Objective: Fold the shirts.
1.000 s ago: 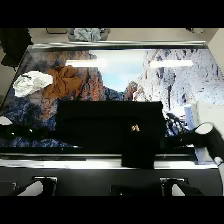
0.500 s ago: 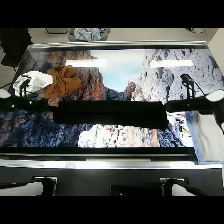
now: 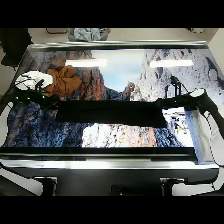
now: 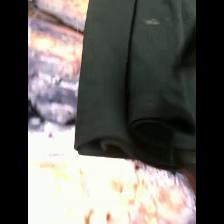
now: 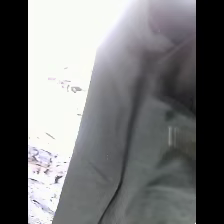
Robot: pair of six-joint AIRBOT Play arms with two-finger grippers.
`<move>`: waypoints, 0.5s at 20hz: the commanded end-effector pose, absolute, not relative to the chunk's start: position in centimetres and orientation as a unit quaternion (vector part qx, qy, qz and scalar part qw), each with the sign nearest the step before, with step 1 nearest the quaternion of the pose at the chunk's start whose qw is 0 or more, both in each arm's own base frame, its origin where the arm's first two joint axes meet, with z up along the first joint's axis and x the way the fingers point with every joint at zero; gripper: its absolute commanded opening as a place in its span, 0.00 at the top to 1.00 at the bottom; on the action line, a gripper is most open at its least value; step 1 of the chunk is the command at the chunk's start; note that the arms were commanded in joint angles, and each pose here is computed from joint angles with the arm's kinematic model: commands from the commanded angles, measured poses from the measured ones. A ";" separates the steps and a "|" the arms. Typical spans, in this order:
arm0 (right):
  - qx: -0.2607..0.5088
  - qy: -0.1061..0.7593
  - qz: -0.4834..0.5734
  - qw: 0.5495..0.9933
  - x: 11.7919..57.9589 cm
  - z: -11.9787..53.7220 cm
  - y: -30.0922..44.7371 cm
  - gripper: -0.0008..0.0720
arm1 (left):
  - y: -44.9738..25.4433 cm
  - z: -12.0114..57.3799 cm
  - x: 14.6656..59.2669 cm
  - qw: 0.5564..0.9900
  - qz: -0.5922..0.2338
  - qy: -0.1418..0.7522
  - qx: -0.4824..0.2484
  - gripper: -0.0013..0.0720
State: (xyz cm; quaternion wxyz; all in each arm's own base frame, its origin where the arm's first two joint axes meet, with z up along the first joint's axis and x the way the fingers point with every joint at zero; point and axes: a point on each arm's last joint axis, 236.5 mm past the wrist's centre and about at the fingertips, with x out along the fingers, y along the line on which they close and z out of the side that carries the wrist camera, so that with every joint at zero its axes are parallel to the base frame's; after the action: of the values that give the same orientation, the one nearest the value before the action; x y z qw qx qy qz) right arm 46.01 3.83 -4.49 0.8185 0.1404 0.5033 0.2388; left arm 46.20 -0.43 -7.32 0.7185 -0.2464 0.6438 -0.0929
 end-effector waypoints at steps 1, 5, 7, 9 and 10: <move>0.081 0.472 0.250 0.841 46.2 -2.4 1.7 0.01 | 0.3 -6.5 46.2 0.707 -0.090 0.651 -0.262 0.01; 0.042 0.531 0.172 0.829 41.6 -2.3 -7.6 0.01 | 1.4 -1.1 45.3 0.714 -0.091 0.641 -0.265 0.01; 0.103 0.565 0.195 0.795 39.1 -4.3 -7.4 0.01 | 1.1 2.3 45.5 0.744 -0.095 0.612 -0.249 0.01; 0.150 0.574 0.263 0.760 37.6 -5.8 -4.5 0.00 | 0.2 5.3 45.5 0.768 -0.103 0.587 -0.233 0.01; 0.181 0.566 0.296 0.747 37.6 -6.1 -2.9 0.00 | -0.4 6.6 45.2 0.776 -0.110 0.579 -0.225 0.01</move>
State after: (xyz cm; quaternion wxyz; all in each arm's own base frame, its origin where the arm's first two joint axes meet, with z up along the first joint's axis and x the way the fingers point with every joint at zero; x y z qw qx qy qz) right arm 39.86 -5.29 -5.30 0.7905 0.1176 0.5573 0.2252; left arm 45.75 0.58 2.75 0.7528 -0.2419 0.6039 -0.1001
